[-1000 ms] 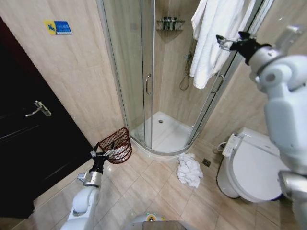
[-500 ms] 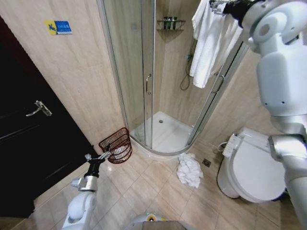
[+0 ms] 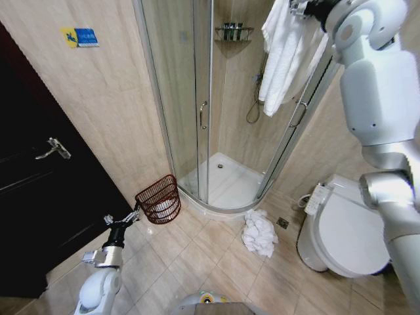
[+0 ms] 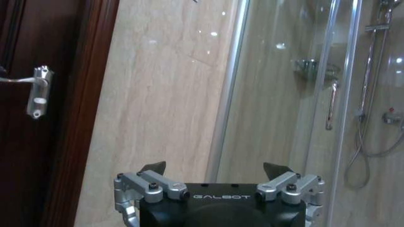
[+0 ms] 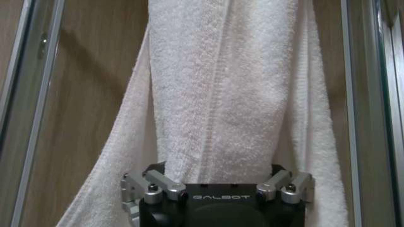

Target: Discard the used towel into the hamper.

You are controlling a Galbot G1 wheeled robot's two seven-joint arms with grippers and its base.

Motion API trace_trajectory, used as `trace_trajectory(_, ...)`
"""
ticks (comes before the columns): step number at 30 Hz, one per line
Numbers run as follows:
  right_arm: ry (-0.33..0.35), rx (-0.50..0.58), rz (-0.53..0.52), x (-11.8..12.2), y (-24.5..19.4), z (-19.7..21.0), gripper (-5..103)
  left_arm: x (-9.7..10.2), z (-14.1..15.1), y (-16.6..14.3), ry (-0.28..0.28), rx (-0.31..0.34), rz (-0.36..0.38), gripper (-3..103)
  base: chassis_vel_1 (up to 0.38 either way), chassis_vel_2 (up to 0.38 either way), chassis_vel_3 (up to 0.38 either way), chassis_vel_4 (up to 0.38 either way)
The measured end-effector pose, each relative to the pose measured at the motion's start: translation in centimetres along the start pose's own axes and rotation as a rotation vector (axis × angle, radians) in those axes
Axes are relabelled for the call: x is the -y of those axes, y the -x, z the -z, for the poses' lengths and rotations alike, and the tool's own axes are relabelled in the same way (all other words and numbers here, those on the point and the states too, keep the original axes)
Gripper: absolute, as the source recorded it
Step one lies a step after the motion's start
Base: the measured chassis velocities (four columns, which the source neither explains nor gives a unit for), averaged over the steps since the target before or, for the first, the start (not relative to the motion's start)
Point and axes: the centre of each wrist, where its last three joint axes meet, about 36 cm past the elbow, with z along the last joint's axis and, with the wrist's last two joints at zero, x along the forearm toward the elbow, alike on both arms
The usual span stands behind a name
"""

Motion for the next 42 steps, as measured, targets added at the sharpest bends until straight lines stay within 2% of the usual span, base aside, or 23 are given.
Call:
trace_trajectory(3, 0.001, 0.001, 0.001, 0.6, -0.2, 0.2, 84, 0.3, -0.1, 0.2, -0.005, 0.001, -0.005, 100, 0.000, 0.000, 0.000, 0.000)
trace_trajectory(9, 0.003, 0.010, 0.008, 1.0, -0.2, 0.8, 72, 0.4, -0.1, 0.2, -0.005, 0.000, -0.006, 100, 0.000, 0.000, 0.000, 0.000)
trace_trajectory(12, 0.000, 0.009, 0.017, 0.9, -0.4, 1.1, 60, 0.4, -0.1, 0.1, -0.004, -0.001, -0.002, 100, 0.000, 0.000, 0.000, 0.000)
trace_trajectory(14, -0.001, 0.010, 0.019, 0.9, -0.5, 1.0, 60, 0.4, -0.1, 0.0, -0.004, -0.001, -0.002, 100, 0.000, 0.000, 0.000, 0.000)
trace_trajectory(15, -0.011, 0.010, 0.033, 0.6, -0.8, 1.0, 56, 0.4, -0.2, -0.1, -0.003, -0.003, 0.000, 100, 0.000, 0.000, 0.000, 0.000)
trace_trajectory(16, -0.015, 0.009, 0.041, 0.5, -0.9, 1.1, 61, 0.4, -0.2, -0.2, -0.002, -0.005, 0.001, 100, 0.000, 0.000, 0.000, 0.000)
trace_trajectory(21, -0.029, 0.014, 0.037, 0.8, -0.1, 2.1, 72, 0.6, -0.2, -0.6, 0.000, -0.005, 0.003, 100, 0.000, 0.000, 0.000, 0.000)
trace_trajectory(23, -0.038, 0.019, 0.030, 1.2, 0.7, 3.0, 83, 0.6, 0.0, -0.7, 0.002, -0.002, 0.005, 100, 0.000, 0.000, 0.000, 0.000)
trace_trajectory(24, -0.038, 0.019, 0.030, 1.2, 0.7, 3.0, 83, 0.6, 0.0, -0.7, 0.002, -0.002, 0.005, 100, 0.000, 0.000, 0.000, 0.000)
trace_trajectory(27, -0.039, 0.015, 0.024, 1.6, 1.8, 3.7, 98, 0.5, 0.4, -0.7, 0.007, 0.007, 0.004, 100, 0.000, 0.000, 0.000, 0.000)
trace_trajectory(42, -0.059, 0.045, 0.037, 0.7, 3.4, 7.0, 100, 1.8, 0.1, -0.9, -0.012, -0.005, -0.004, 100, 0.000, 0.000, 0.000, 0.000)
